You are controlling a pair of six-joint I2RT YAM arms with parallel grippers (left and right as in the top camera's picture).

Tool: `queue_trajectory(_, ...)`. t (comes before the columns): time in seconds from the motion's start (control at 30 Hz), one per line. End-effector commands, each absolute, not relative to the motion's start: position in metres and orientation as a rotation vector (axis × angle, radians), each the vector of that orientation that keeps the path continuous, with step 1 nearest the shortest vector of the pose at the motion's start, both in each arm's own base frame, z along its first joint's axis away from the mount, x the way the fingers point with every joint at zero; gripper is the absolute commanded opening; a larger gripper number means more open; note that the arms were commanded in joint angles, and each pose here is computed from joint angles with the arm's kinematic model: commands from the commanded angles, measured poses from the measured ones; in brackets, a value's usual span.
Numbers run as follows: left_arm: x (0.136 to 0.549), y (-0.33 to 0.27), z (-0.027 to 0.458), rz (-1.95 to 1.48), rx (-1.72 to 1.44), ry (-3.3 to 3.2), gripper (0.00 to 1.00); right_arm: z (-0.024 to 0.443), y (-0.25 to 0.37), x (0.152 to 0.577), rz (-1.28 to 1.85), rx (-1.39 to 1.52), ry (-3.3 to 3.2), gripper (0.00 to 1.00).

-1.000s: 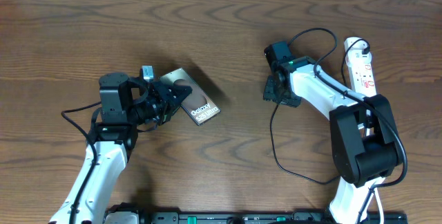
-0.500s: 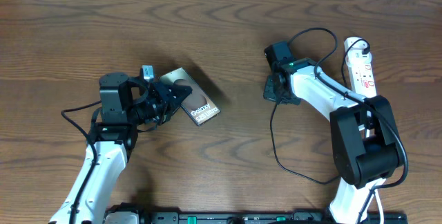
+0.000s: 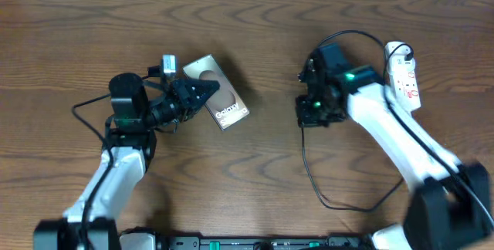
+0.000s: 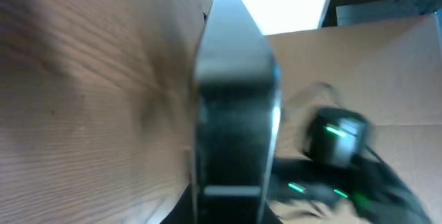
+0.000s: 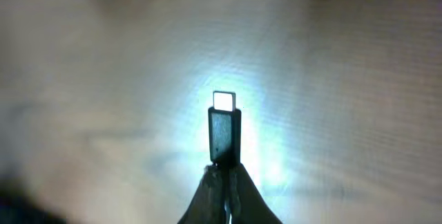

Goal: Plug charger to phone and switch on socket
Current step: 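Carry the USB-C plug left toward the phone's bottom port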

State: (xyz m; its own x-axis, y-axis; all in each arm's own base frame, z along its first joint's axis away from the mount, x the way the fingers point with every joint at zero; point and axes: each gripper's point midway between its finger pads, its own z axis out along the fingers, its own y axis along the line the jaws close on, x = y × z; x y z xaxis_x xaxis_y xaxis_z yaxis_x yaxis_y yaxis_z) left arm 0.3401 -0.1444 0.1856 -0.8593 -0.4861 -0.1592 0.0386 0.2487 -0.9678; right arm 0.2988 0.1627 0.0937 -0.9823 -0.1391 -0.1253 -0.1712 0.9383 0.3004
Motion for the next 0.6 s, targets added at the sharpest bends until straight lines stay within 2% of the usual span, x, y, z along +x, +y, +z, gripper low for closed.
queue_trajectory(0.0,0.345,-0.153,0.193,-1.761,-0.334,2.100,0.07,0.129,0.185,0.270,0.732,-0.569,2.885,0.01)
queue_trajectory(0.07,0.347,-0.156,0.192,-1.810,-0.330,2.098,0.07,0.141,0.191,0.254,0.822,-0.687,2.846,0.01)
queue_trajectory(0.57,0.341,-0.188,0.197,-1.875,-0.173,2.075,0.07,0.146,0.239,0.220,0.856,-0.954,2.771,0.01)
